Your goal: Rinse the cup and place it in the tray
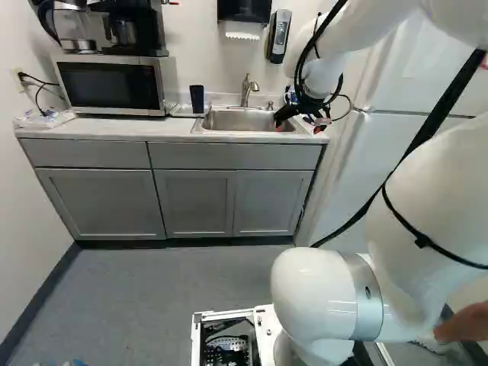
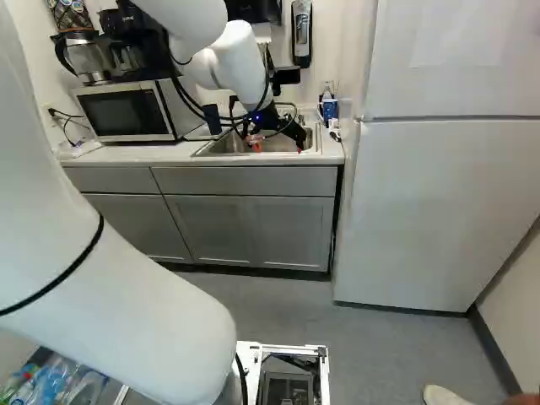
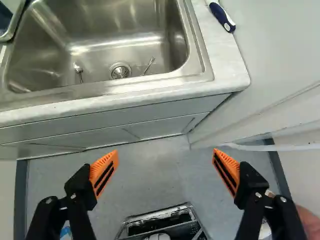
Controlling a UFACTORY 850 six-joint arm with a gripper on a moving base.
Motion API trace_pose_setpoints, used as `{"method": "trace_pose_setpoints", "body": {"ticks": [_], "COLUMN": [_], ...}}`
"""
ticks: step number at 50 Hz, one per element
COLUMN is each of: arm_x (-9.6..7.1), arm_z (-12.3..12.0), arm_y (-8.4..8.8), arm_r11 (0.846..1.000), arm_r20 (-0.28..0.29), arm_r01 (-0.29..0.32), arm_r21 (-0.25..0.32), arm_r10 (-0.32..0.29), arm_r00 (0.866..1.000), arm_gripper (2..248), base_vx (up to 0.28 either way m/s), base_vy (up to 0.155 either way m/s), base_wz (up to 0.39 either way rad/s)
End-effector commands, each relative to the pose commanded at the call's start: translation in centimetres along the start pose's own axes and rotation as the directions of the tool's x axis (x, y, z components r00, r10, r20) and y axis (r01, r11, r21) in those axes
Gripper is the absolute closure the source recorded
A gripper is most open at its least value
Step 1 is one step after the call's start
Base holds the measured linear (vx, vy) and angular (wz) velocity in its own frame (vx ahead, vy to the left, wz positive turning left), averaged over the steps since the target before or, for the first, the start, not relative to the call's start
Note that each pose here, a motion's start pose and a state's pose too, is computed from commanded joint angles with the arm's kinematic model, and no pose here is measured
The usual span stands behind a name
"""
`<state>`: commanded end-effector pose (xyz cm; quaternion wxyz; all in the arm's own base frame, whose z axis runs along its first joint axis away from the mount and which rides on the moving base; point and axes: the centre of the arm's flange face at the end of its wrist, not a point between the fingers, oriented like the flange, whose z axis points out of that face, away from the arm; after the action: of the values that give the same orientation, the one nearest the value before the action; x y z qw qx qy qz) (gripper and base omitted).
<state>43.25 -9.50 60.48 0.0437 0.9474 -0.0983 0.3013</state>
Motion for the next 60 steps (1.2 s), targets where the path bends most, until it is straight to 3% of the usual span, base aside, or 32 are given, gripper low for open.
{"method": "trace_pose_setpoints", "body": {"ticks": [31, 60], "arm_x": [-0.4, -2.4], "arm_z": [0.4, 2.1], "arm_y": [-0.2, -1.1], "arm_r11": [1.0, 1.0], "arm_r20": [-0.013, -0.068], "arm_r01": [0.004, 0.019], "arm_r21": [0.004, 0.02], "arm_r10": [-0.003, -0.017], "arm_r00": [1.0, 0.998], "arm_gripper": [3, 3], "base_vx": [0.0, 0.0], "base_vy": [0.0, 0.0], "base_wz": [0.0, 0.0]}}
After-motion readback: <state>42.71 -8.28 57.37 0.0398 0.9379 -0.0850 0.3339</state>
